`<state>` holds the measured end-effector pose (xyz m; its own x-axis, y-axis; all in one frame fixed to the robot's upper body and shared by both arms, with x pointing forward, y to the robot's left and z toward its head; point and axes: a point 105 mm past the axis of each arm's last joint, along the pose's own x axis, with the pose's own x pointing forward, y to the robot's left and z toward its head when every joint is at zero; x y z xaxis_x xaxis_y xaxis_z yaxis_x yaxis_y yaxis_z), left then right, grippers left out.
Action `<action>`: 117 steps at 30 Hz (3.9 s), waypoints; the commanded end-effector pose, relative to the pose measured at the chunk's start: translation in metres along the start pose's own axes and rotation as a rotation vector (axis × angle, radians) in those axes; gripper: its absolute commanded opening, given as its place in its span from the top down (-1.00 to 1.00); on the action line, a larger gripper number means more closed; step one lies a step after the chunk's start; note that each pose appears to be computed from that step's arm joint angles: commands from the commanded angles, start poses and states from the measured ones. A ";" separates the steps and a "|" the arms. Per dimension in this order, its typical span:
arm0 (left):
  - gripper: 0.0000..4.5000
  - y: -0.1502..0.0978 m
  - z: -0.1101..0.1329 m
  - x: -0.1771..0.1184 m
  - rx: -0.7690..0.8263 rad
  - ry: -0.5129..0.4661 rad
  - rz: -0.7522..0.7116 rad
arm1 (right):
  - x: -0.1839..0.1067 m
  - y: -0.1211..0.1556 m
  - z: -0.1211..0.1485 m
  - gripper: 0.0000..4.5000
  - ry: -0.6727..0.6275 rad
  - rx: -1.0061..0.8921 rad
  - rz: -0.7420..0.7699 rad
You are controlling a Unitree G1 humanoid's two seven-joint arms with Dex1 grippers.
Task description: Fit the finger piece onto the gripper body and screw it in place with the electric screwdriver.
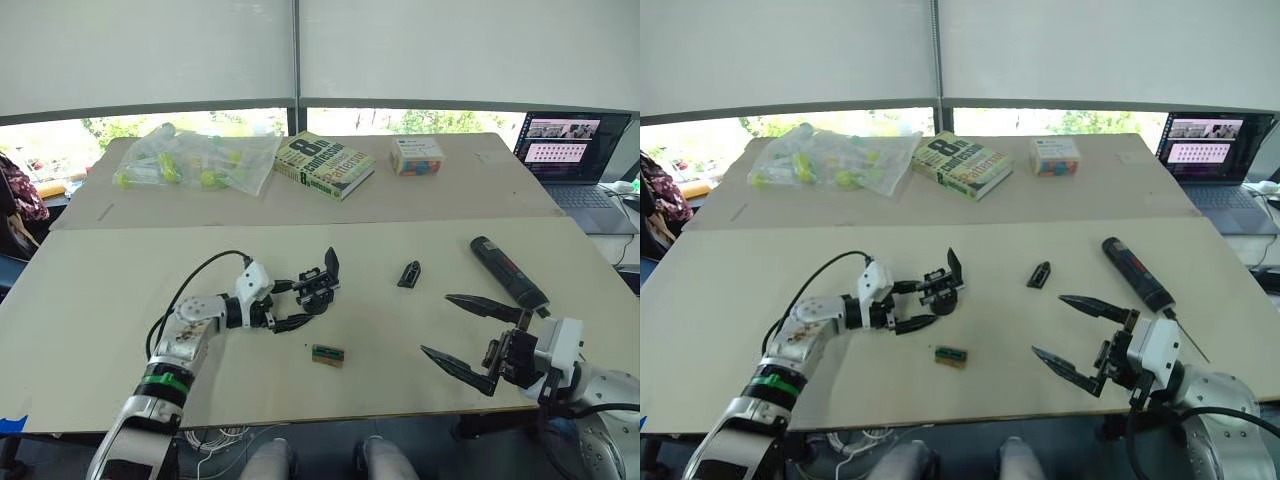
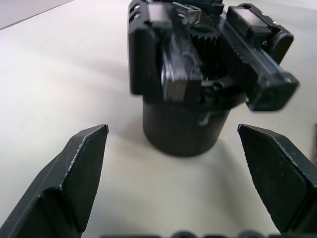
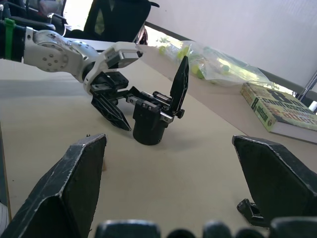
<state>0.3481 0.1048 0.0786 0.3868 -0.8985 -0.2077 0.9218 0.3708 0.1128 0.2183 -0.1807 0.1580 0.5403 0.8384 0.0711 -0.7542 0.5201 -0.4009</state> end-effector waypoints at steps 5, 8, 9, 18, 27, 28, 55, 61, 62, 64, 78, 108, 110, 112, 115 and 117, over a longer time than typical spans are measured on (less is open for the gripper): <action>-0.97 0.001 0.004 0.015 0.064 -0.007 -0.030 | -0.001 0.002 0.010 -1.00 -0.016 -0.031 -0.008; -0.58 -0.002 0.003 0.013 0.071 -0.018 -0.040 | -0.002 0.003 0.009 -1.00 -0.013 -0.030 -0.011; -0.41 -0.002 0.004 0.011 0.071 -0.034 -0.035 | -0.002 0.003 0.009 -1.00 -0.013 -0.030 -0.012; -0.02 0.000 0.045 0.008 0.082 -0.162 0.215 | -0.002 0.002 0.007 -1.00 -0.012 -0.026 -0.001; -0.02 -0.022 0.030 0.020 -0.011 -0.134 0.392 | 0.001 -0.004 0.008 -1.00 -0.025 -0.039 0.024; -0.02 -0.024 0.028 0.022 -0.015 -0.131 0.401 | 0.001 -0.005 0.008 -1.00 -0.025 -0.042 0.025; -0.99 -0.009 0.008 -0.017 -0.008 0.002 0.167 | -0.004 -0.003 0.007 -1.00 -0.005 -0.039 0.017; -0.99 -0.002 0.007 -0.010 0.071 0.001 0.032 | -0.003 -0.002 0.009 -1.00 -0.005 -0.036 0.016; -0.99 0.000 0.006 -0.008 0.066 -0.001 0.019 | -0.002 -0.002 0.009 -1.00 -0.005 -0.036 0.015; -0.99 0.006 0.004 -0.003 0.057 0.001 0.016 | -0.001 -0.001 0.010 -1.00 -0.005 -0.035 0.015; -0.64 0.009 0.005 0.019 0.053 -0.016 -0.055 | -0.001 0.000 0.009 -1.00 0.011 -0.044 -0.009; -0.01 -0.029 0.026 0.022 0.018 -0.088 0.345 | 0.001 0.001 0.006 -1.00 0.007 -0.030 0.010; -0.01 -0.031 0.021 0.024 0.016 -0.080 0.357 | 0.000 0.002 0.006 -1.00 0.010 -0.030 0.009; -0.01 -0.032 0.017 0.025 -0.003 -0.072 0.360 | -0.001 0.002 0.006 -1.00 0.012 -0.031 0.006; -0.01 -0.033 0.012 0.023 -0.029 -0.064 0.360 | -0.002 0.002 0.006 -1.00 0.015 -0.031 0.004; -0.01 -0.033 0.010 0.021 -0.036 -0.060 0.361 | -0.002 0.002 0.006 -1.00 0.017 -0.031 0.004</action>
<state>0.3284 0.0741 0.0704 0.6930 -0.7064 -0.1444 0.7209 0.6808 0.1292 0.2157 -0.1792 0.1515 0.5509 0.8338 0.0359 -0.7616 0.5198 -0.3869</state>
